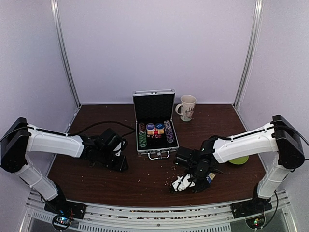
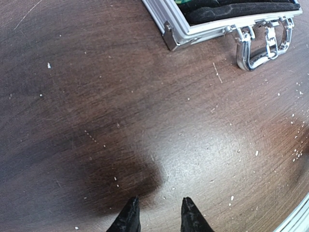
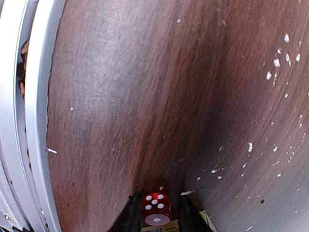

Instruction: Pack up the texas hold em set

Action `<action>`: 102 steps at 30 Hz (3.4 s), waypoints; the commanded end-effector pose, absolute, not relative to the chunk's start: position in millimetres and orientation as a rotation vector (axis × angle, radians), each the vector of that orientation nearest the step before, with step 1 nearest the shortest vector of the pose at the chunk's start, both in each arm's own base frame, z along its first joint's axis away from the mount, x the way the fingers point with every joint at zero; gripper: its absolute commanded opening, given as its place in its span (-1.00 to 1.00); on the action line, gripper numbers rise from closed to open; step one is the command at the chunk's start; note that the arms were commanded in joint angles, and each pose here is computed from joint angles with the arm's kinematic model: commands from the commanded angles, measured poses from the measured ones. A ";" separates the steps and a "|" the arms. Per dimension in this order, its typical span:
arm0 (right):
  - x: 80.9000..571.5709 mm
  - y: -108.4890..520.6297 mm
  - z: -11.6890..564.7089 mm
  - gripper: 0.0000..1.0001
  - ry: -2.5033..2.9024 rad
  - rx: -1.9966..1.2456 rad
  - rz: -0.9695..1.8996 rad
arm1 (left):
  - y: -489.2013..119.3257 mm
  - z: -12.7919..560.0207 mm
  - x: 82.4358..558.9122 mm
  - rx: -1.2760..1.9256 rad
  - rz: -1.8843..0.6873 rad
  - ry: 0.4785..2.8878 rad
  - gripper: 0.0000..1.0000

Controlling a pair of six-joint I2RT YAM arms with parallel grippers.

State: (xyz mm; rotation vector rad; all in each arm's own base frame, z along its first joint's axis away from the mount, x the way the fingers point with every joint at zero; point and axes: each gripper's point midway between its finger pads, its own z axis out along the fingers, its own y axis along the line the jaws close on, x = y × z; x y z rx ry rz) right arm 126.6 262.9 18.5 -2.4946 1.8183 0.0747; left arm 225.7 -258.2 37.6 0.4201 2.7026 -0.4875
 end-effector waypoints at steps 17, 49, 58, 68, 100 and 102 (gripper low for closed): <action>215.1 327.4 109.4 -0.79 1.958 -2.068 0.225 | -261.9 47.1 227.2 0.400 -0.523 2.657 -0.37; 436.2 368.4 82.8 -0.77 2.216 -1.434 -0.114 | -264.4 45.4 226.5 0.431 -0.521 2.670 -0.37; 433.9 368.3 64.9 -0.75 2.238 -1.466 -0.111 | -264.2 43.5 226.6 0.432 -0.516 2.673 -0.37; 439.2 367.5 60.8 -0.58 2.237 -1.452 -0.133 | -263.7 43.4 225.9 0.425 -0.519 2.674 -0.37; 192.0 225.3 111.7 0.27 1.937 -2.134 0.304 | -274.8 81.2 249.5 0.501 -0.485 2.542 -0.22; 177.2 210.5 105.4 0.87 1.885 -2.234 0.285 | -277.3 81.8 250.7 0.492 -0.497 2.543 -0.22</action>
